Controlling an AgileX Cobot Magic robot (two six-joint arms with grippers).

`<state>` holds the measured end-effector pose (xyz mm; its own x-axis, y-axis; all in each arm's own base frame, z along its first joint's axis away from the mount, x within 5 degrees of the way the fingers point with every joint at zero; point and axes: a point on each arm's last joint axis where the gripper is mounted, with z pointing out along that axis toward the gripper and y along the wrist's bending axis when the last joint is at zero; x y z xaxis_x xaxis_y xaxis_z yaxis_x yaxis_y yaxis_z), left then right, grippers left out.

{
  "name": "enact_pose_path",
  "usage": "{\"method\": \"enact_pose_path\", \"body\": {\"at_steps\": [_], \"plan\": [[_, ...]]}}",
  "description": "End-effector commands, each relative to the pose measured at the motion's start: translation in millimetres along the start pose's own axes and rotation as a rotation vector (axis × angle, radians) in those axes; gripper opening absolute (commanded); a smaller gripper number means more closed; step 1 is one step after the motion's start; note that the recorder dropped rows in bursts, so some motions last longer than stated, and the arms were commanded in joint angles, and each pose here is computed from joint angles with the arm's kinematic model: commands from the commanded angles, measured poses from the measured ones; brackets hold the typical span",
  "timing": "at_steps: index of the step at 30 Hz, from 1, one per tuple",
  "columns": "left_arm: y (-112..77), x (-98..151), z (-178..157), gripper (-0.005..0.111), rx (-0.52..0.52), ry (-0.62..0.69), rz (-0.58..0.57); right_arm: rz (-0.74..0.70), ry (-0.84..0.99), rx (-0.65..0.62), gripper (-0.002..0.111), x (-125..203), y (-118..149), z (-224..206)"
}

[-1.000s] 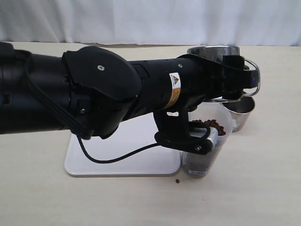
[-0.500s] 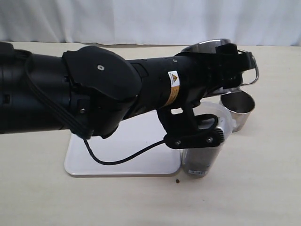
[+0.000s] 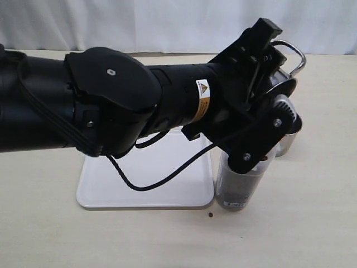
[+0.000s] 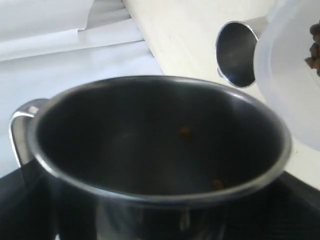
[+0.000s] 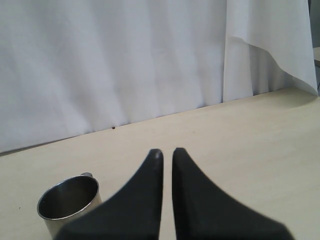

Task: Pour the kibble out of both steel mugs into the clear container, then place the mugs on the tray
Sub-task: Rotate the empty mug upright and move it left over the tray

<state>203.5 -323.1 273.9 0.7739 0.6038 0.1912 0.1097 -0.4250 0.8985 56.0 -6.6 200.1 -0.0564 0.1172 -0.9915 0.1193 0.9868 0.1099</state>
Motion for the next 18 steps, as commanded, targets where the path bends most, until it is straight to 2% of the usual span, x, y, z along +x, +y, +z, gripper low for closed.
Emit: {"method": "enact_pose_path", "body": {"at_steps": [1, 6, 10, 15, 18], "plan": [[10.8, 15.7, -10.4, 0.0, -0.029, 0.033, -0.253, 0.002, 0.005, -0.001, 0.005, 1.6, -0.1, -0.1], [19.5, 53.1, -26.2, 0.0, -0.06, -0.015, -0.646, 0.002, 0.005, -0.001, 0.005, 1.6, -0.1, -0.1], [20.6, 71.6, -36.3, 0.0, -0.086, -0.075, -0.835, 0.002, 0.005, -0.001, 0.005, 1.6, -0.1, -0.1], [1.6, 82.0, -53.2, 0.0, -0.077, -0.095, -0.973, 0.002, 0.005, -0.001, 0.005, 1.6, -0.1, -0.1], [-17.7, 95.7, -65.4, 0.0, -0.09, -0.112, -1.133, 0.002, 0.005, -0.001, 0.005, 1.6, -0.1, -0.1]]}}
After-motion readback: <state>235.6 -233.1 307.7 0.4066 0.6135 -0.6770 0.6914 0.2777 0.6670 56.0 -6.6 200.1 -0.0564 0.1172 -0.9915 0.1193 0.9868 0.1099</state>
